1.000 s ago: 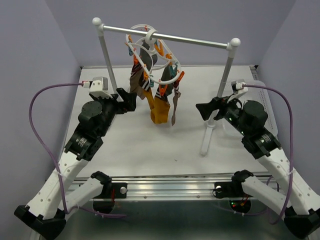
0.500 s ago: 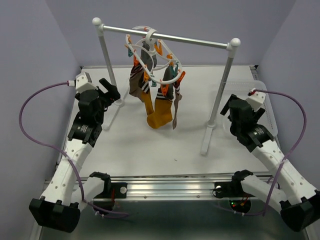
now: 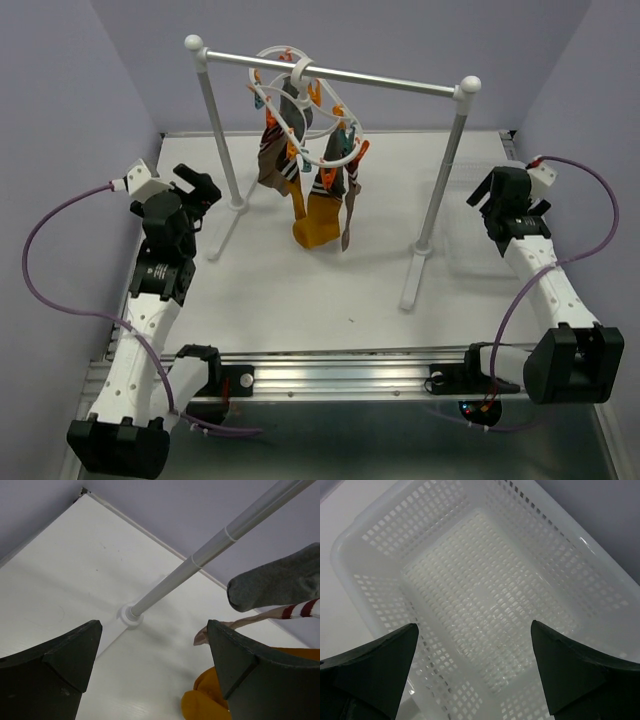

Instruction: Clip the socks to the hanger

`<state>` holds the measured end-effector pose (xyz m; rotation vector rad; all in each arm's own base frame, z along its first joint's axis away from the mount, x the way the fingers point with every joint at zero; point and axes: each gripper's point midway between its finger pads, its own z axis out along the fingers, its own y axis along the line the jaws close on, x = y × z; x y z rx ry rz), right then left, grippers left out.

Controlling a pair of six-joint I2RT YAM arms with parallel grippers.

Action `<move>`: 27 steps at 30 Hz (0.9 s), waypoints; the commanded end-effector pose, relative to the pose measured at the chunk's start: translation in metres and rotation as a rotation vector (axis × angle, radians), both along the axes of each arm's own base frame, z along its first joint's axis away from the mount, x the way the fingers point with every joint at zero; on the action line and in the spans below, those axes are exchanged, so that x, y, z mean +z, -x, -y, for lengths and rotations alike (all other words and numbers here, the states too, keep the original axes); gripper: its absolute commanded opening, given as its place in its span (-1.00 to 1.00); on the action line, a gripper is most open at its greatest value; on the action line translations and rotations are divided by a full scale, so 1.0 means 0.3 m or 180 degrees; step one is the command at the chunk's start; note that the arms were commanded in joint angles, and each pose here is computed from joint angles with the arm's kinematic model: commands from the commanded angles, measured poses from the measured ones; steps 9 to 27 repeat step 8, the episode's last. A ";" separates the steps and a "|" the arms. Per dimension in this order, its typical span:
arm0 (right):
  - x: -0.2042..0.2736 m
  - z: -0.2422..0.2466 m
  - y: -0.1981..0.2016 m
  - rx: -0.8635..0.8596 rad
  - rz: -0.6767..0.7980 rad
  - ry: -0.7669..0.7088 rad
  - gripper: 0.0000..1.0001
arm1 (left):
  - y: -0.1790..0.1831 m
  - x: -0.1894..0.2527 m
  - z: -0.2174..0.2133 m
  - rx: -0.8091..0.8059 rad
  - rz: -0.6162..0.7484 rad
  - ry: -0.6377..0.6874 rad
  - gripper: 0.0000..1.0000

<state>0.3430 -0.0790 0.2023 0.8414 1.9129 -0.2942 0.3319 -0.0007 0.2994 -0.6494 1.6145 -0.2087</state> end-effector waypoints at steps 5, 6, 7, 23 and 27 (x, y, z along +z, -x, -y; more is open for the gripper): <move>0.237 -0.006 -0.101 0.0110 0.0909 0.0043 1.00 | 0.078 0.096 -0.051 0.0213 0.0424 0.0034 0.98; 0.223 -0.005 -0.093 0.0109 0.0914 0.0053 1.00 | 0.077 0.097 -0.051 0.0212 0.0423 0.0029 0.98; 0.246 -0.005 -0.083 0.0118 0.0989 0.0075 1.00 | 0.075 0.094 -0.050 0.0206 0.0410 0.0019 0.98; 0.258 -0.003 -0.079 0.0125 0.1015 0.0105 0.99 | 0.074 0.095 -0.051 0.0211 0.0410 0.0018 0.98; 0.258 -0.003 -0.079 0.0125 0.1015 0.0105 0.99 | 0.074 0.095 -0.051 0.0211 0.0410 0.0018 0.98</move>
